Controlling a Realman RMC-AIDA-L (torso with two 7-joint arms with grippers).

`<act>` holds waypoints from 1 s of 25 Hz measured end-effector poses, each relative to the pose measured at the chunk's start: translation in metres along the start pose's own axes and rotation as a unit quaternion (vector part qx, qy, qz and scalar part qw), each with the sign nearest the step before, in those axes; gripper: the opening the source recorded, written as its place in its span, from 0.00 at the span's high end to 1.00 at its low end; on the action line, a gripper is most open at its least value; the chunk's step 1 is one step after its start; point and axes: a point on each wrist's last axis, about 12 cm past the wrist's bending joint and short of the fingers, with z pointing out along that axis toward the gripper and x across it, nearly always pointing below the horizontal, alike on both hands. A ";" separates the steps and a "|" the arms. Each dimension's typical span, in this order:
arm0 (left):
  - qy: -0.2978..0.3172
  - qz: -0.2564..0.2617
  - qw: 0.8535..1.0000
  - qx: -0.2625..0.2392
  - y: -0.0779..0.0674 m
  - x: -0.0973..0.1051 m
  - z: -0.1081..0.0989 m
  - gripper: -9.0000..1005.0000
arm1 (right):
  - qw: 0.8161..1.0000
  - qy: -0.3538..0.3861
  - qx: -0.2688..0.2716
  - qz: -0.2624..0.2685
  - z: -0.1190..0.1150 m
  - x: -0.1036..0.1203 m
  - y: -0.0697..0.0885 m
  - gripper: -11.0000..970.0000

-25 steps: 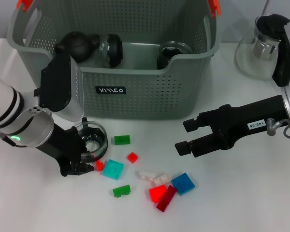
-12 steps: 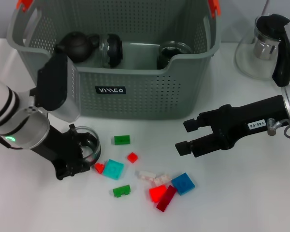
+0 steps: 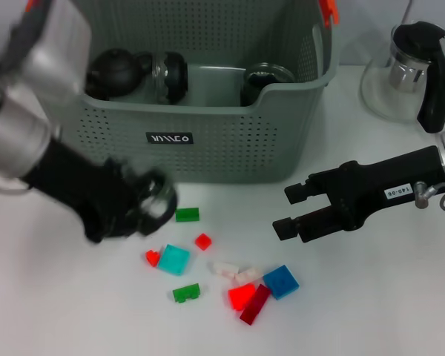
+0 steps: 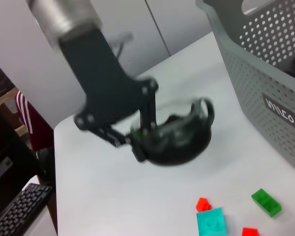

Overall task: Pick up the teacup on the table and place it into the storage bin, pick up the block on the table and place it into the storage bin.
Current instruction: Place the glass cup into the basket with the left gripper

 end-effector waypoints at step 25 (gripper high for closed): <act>-0.123 -0.126 0.954 -0.243 0.118 -0.088 -0.017 0.95 | 1.000 0.000 -0.002 0.007 -0.004 0.006 0.000 0.10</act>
